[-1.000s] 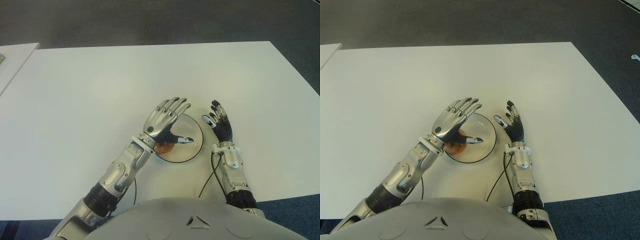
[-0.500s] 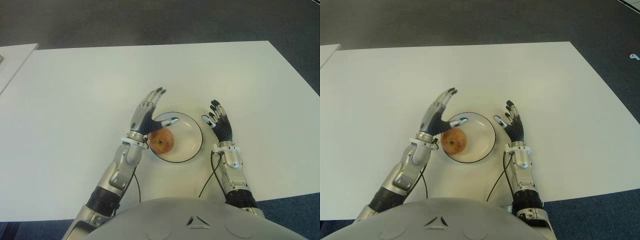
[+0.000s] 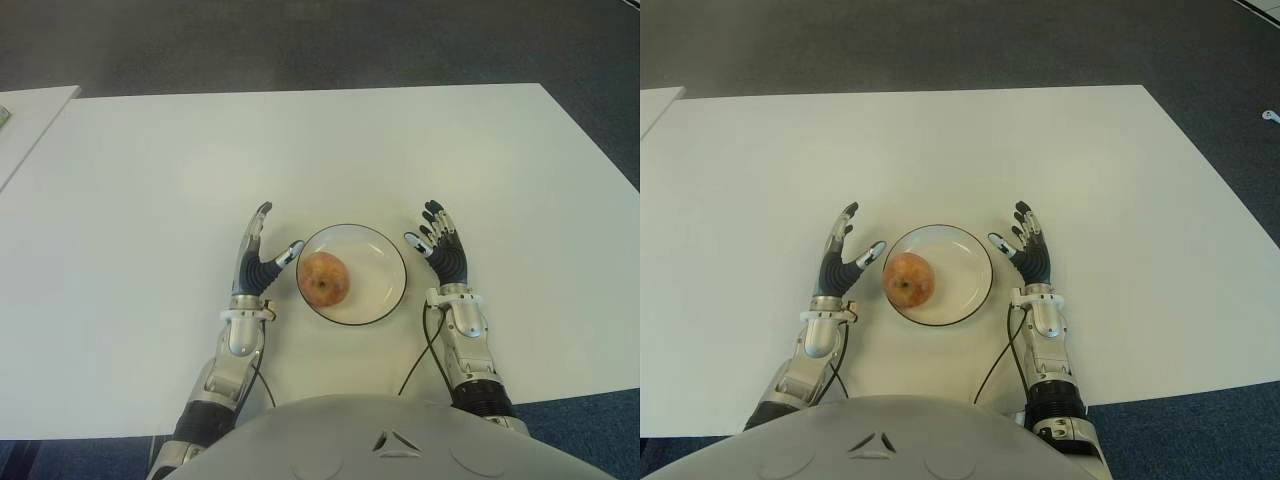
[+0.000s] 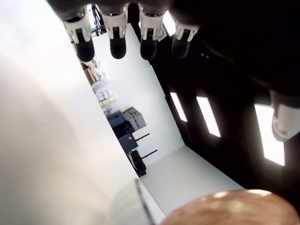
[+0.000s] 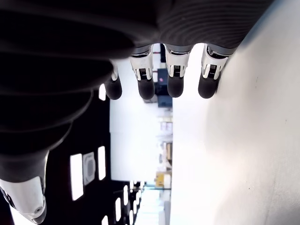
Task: Put the apples into the plate.
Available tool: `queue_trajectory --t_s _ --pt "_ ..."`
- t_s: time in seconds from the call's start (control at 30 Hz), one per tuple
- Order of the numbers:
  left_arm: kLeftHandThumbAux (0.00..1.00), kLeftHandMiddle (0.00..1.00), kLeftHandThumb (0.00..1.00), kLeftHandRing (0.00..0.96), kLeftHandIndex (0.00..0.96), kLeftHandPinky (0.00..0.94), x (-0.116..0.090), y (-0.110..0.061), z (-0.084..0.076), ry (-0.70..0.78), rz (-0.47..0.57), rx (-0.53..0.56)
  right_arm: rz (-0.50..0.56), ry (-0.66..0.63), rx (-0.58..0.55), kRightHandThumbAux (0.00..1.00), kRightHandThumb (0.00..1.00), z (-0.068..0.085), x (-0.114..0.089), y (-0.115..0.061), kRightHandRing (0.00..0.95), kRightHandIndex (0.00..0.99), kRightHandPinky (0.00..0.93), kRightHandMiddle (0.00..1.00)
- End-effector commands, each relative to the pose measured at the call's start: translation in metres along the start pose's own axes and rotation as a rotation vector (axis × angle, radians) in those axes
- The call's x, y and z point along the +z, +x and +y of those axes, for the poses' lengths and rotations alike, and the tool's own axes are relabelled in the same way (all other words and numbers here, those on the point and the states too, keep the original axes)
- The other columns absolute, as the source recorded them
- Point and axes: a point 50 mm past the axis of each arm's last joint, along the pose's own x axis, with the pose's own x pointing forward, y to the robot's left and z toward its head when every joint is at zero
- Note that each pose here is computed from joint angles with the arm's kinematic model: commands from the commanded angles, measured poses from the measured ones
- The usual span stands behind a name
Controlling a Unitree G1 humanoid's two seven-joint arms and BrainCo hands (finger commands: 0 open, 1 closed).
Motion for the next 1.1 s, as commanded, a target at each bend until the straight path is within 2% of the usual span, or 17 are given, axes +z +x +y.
queue_trajectory --t_s 0.03,0.3,0.43,0.53,0.67,0.87,1.1 --pt "0.434 0.000 0.000 0.000 0.011 0.000 -0.014 -0.013 0.004 0.049 0.039 0.014 0.134 0.003 -0.003 0.658 0.143 -0.003 -0.023 -0.017 0.000 0.000 0.000 0.000" --pt "0.467 0.002 0.000 0.000 0.041 0.000 -0.028 -0.021 -0.001 0.065 0.153 0.006 0.124 0.000 0.030 0.660 0.136 -0.007 -0.019 -0.017 0.000 0.000 0.000 0.000" --pt "0.510 0.019 0.000 0.002 0.058 0.004 -0.027 -0.021 -0.006 -0.008 0.177 -0.001 0.123 0.000 0.042 0.661 0.131 -0.008 -0.018 -0.018 0.000 0.000 0.000 0.000" --pt "0.543 0.032 0.000 0.010 0.068 0.007 -0.023 -0.023 -0.017 -0.142 0.208 -0.016 0.121 0.003 0.055 0.660 0.128 -0.009 -0.017 -0.019 0.000 0.000 0.000 0.000" --pt "0.574 0.043 0.000 0.017 0.080 0.010 -0.022 -0.028 -0.024 -0.272 0.257 -0.030 0.117 0.016 0.062 0.659 0.128 -0.009 -0.016 -0.019 0.000 0.000 0.000 0.000" --pt "0.583 0.048 0.000 0.023 0.088 0.027 -0.023 -0.040 -0.031 -0.375 0.314 -0.036 0.114 0.039 0.066 0.661 0.134 -0.010 -0.017 -0.019 0.000 0.000 0.000 0.000" --pt "0.570 0.040 0.000 0.022 0.075 0.027 -0.023 -0.042 -0.036 -0.444 0.344 -0.033 0.116 0.058 0.072 0.660 0.148 -0.010 -0.018 -0.019 0.000 0.000 0.000 0.000"
